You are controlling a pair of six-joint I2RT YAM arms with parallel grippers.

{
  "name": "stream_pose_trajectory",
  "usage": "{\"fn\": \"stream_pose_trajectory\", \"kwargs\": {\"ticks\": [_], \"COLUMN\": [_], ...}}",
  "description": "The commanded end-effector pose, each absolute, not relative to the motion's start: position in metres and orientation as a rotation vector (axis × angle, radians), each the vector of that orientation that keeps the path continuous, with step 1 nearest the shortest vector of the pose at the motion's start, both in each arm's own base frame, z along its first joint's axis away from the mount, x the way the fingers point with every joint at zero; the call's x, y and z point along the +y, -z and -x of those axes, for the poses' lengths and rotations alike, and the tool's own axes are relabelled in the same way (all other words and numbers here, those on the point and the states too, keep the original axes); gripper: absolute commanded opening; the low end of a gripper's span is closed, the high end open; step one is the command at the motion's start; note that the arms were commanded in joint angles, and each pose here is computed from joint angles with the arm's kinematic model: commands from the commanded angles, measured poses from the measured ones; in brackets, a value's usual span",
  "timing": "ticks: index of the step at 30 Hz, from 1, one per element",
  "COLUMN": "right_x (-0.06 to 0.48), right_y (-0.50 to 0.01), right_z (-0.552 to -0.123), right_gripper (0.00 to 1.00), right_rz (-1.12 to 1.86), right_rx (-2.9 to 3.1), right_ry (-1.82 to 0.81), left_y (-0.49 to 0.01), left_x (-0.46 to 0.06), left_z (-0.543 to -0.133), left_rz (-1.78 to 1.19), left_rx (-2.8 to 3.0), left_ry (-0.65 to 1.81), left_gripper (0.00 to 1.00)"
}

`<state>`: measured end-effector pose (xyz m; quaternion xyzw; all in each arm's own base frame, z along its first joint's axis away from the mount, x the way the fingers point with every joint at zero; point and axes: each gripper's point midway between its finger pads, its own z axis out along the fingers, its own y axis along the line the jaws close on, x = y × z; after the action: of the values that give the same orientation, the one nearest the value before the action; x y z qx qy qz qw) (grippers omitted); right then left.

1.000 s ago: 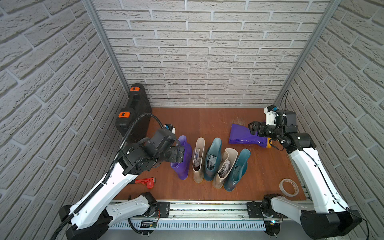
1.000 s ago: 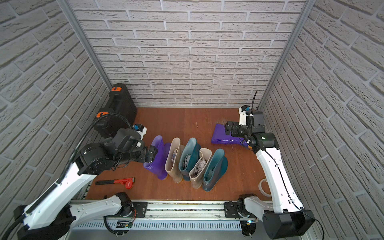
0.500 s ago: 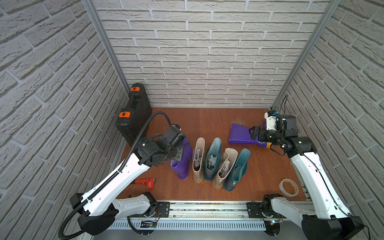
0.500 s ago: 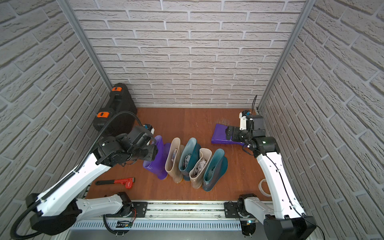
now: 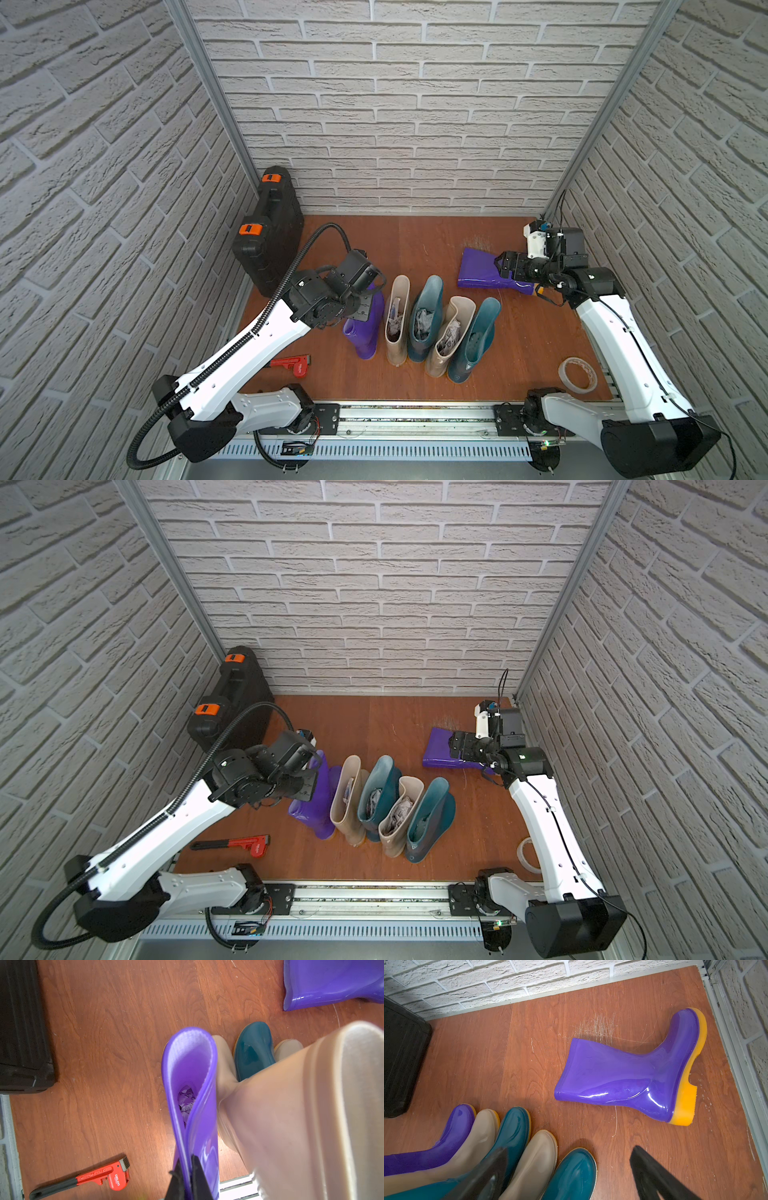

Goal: Match and arrange rain boots in pairs
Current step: Pick up the rain boot at the center of the board, then place the rain boot at the center of the board.

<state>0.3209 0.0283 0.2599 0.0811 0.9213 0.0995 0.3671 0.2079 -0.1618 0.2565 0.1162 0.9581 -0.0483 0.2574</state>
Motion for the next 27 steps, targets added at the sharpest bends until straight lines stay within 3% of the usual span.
{"fn": "stream_pose_trajectory", "kwargs": {"ticks": [1,14,27], "right_x": [0.033,0.037,0.039], "right_y": [-0.271,-0.268,-0.262], "right_z": [-0.328,-0.339,-0.345], "right_gripper": [0.94,0.93,0.92], "right_rz": [-0.183,-0.173,-0.174], "right_rx": [2.322,2.334,2.357], "right_ry": [-0.276,-0.300,-0.305], "left_y": [-0.268,-0.305,-0.315], "left_x": [-0.157,-0.147,-0.118], "left_z": [-0.217,-0.282,-0.385], "left_rz": [-0.321,-0.336,-0.343], "left_rx": [2.571,2.473,2.409], "left_ry": [0.086,0.045,-0.026], "left_gripper": [0.00,0.00,0.00]}}
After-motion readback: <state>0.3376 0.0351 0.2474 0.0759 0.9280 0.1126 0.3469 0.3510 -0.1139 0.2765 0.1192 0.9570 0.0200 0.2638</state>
